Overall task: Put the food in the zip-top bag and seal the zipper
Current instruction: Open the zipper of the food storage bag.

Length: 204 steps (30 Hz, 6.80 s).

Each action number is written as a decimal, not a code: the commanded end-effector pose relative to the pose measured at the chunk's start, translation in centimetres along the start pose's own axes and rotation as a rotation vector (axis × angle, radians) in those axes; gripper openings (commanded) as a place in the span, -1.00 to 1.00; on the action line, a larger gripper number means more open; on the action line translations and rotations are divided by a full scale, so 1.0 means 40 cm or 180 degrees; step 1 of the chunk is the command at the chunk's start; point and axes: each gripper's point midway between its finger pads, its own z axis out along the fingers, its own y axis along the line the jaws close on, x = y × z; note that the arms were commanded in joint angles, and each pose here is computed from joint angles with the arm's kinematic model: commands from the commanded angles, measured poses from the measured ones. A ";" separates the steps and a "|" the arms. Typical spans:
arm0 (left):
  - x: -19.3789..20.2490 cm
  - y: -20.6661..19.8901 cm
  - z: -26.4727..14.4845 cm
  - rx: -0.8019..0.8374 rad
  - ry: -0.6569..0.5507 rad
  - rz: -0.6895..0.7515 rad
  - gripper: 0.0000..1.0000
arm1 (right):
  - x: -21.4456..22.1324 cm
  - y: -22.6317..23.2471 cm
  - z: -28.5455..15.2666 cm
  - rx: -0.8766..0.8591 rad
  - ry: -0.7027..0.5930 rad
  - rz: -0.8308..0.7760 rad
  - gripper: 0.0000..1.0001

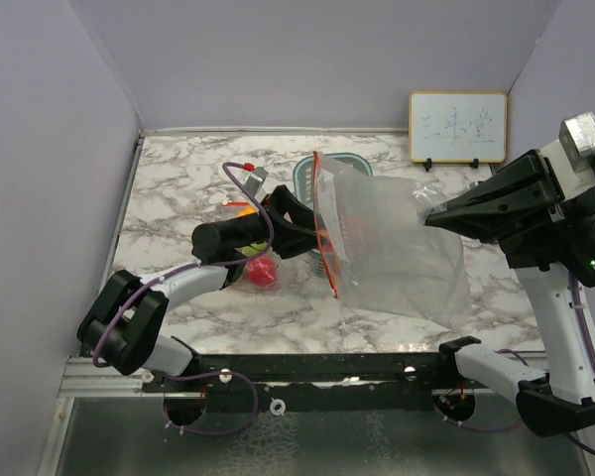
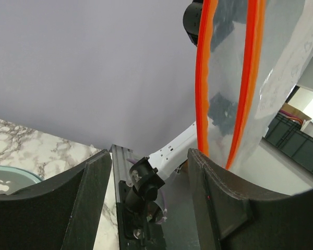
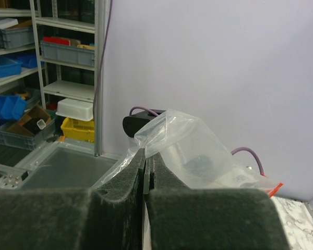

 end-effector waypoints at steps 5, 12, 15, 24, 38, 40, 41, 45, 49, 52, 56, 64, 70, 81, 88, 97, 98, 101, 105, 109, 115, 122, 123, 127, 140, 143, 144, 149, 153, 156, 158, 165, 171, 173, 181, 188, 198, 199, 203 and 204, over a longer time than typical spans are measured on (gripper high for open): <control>-0.096 -0.139 0.027 0.0667 -0.0266 0.0770 0.26 | 0.035 -0.031 -0.008 0.0040 0.0059 0.0114 -0.98; -0.105 -0.164 0.028 0.0727 -0.0272 0.0787 0.28 | 0.064 -0.060 -0.016 0.0108 0.0064 0.0187 -0.98; -0.110 -0.169 0.031 0.0740 -0.0299 0.0794 0.29 | 0.071 -0.064 -0.018 0.0102 0.0057 0.0201 -0.98; -0.113 -0.190 0.042 0.0829 -0.0285 0.0785 0.17 | 0.120 -0.128 -0.030 0.0260 0.0058 0.0346 -0.98; -0.041 -0.159 -0.061 0.0439 -0.0229 0.0507 -1.00 | 0.143 -0.291 -0.088 0.1496 0.0261 -0.0132 -0.51; -0.044 -0.142 -0.084 0.0301 -0.0298 0.0412 -1.00 | 0.161 -0.323 -0.117 0.1801 0.0323 -0.0179 0.09; -0.043 -0.130 -0.097 0.0219 -0.0333 0.0352 -1.00 | 0.165 -0.334 -0.129 0.1923 0.0337 -0.0234 0.34; -0.059 -0.089 -0.127 -0.0071 -0.0422 0.0180 -1.00 | 0.185 -0.353 -0.159 0.2133 0.0421 -0.0370 0.68; -0.084 -0.014 -0.150 -0.0623 -0.0358 -0.0123 -1.00 | 0.197 -0.355 -0.162 0.2121 0.0543 -0.0366 0.78; -0.122 0.063 -0.194 -0.1478 -0.0167 -0.0064 -1.00 | 0.219 -0.341 -0.149 0.1901 0.0620 -0.0293 0.75; -0.246 0.096 -0.317 -0.3221 0.0137 0.0738 -1.00 | 0.241 -0.362 -0.153 0.1916 0.0647 -0.0219 0.63; -0.297 0.059 -0.445 -0.4381 0.0567 0.0907 -1.00 | 0.343 -0.423 -0.080 0.1883 0.0765 0.0098 0.41; -0.185 0.137 -0.486 -0.4439 0.0963 0.0414 -1.00 | 0.501 -0.460 0.054 0.2037 0.1024 0.0271 0.38; -0.183 0.142 -0.457 -0.4245 0.1044 0.0363 -1.00 | 0.791 -0.539 0.187 0.2475 0.1447 0.0423 0.36; -0.176 0.157 -0.455 -0.4214 0.1053 0.0335 -1.00 | 0.867 -0.532 0.220 0.2425 0.1587 0.0526 0.36; -0.184 0.179 -0.453 -0.4224 0.1050 0.0351 -1.00 | 0.887 -0.492 0.247 0.2245 0.1597 0.0618 0.36; -0.184 0.182 -0.453 -0.4227 0.1050 0.0348 -1.00 | 0.891 -0.490 0.247 0.2257 0.1612 0.0616 0.36; -0.189 0.186 -0.448 -0.4203 0.1042 0.0351 -1.00 | 0.915 -0.497 0.240 0.2327 0.1720 0.0627 0.36; -0.197 0.180 -0.441 -0.4182 0.1043 0.0370 -1.00 | 0.946 -0.515 0.221 0.2532 0.1826 0.0648 0.14; -0.206 0.160 -0.434 -0.4152 0.1038 0.0424 -1.00 | 0.968 -0.548 0.184 0.2839 0.1988 0.0574 -0.30; -0.211 0.124 -0.430 -0.4116 0.1087 0.0470 -1.00 | 0.950 -0.613 0.081 0.3751 0.2035 0.0347 -0.94; -0.160 0.022 -0.475 -0.4226 0.1241 0.0483 -1.00 | 0.827 -0.663 -0.133 0.5283 0.1799 -0.0345 -0.96; -0.156 0.015 -0.500 -0.4383 0.1255 0.0496 -1.00 | 0.823 -0.665 -0.139 0.5280 0.1773 -0.0321 -0.96; -0.155 0.027 -0.552 -0.4735 0.1225 0.0503 -1.00 | 0.840 -0.657 -0.075 0.4793 0.1668 -0.0039 -0.96; -0.135 0.175 -0.454 -0.4016 0.0354 0.0275 -0.66 | 0.911 -0.538 0.117 0.3366 0.1285 0.1094 -0.97; -0.135 0.185 -0.463 -0.4045 0.0074 0.0225 -0.52 | 0.915 -0.536 0.110 0.3462 0.1188 0.1224 -0.97; -0.133 0.190 -0.466 -0.4045 -0.0034 0.0190 -0.42 | 0.917 -0.535 0.106 0.3506 0.1145 0.1291 -0.97; -0.107 0.203 -0.465 -0.3876 -0.0383 0.0047 -0.09 | 0.905 -0.532 0.097 0.3630 0.0956 0.1457 -0.97; -0.095 0.203 -0.463 -0.3762 -0.0484 0.0034 0.06 | 0.888 -0.530 0.094 0.3676 0.0802 0.1524 -0.97; -0.090 0.197 -0.453 -0.3615 -0.0578 0.0029 0.07 | 0.880 -0.529 0.095 0.3693 0.0724 0.1575 -0.97; -0.086 0.195 -0.443 -0.3489 -0.0656 0.0010 0.07 | 0.874 -0.528 0.097 0.3683 0.0664 0.1617 -0.97; -0.063 0.203 -0.431 -0.3228 -0.0821 -0.0125 -0.17 | 0.883 -0.525 0.111 0.3647 0.0556 0.1780 -0.97; -0.074 0.194 -0.440 -0.3372 -0.0702 0.0021 -1.00 | 0.885 -0.532 0.081 0.3824 0.0567 0.1697 -0.97; -0.102 0.177 -0.461 -0.3714 -0.0535 0.0158 -1.00 | 0.888 -0.544 0.038 0.4069 0.0710 0.1498 -0.97; -0.206 0.062 -0.560 -0.4941 0.0604 0.0620 -1.00 | 0.913 -0.587 -0.170 0.5094 0.1522 0.0493 -0.97; -0.125 0.098 -0.549 -0.4720 0.1036 0.0255 -1.00 | 0.985 -0.568 -0.078 0.4301 0.1821 0.0668 -0.49; -0.043 0.218 -0.577 -0.4736 0.1070 -0.0103 -1.00 | 0.812 -0.439 0.063 0.2841 0.1511 0.0657 0.88; -0.043 0.226 -0.577 -0.4736 0.1065 -0.0111 -1.00 | 0.788 -0.425 0.059 0.2820 0.1483 0.0661 0.88; -0.058 0.248 -0.555 -0.4631 0.1007 -0.0096 -1.00 | 0.764 -0.414 -0.021 0.3228 0.1704 0.0798 0.84; -0.064 0.251 -0.548 -0.4600 0.0989 -0.0083 -1.00 | 0.785 -0.415 -0.059 0.3413 0.1869 0.0848 0.82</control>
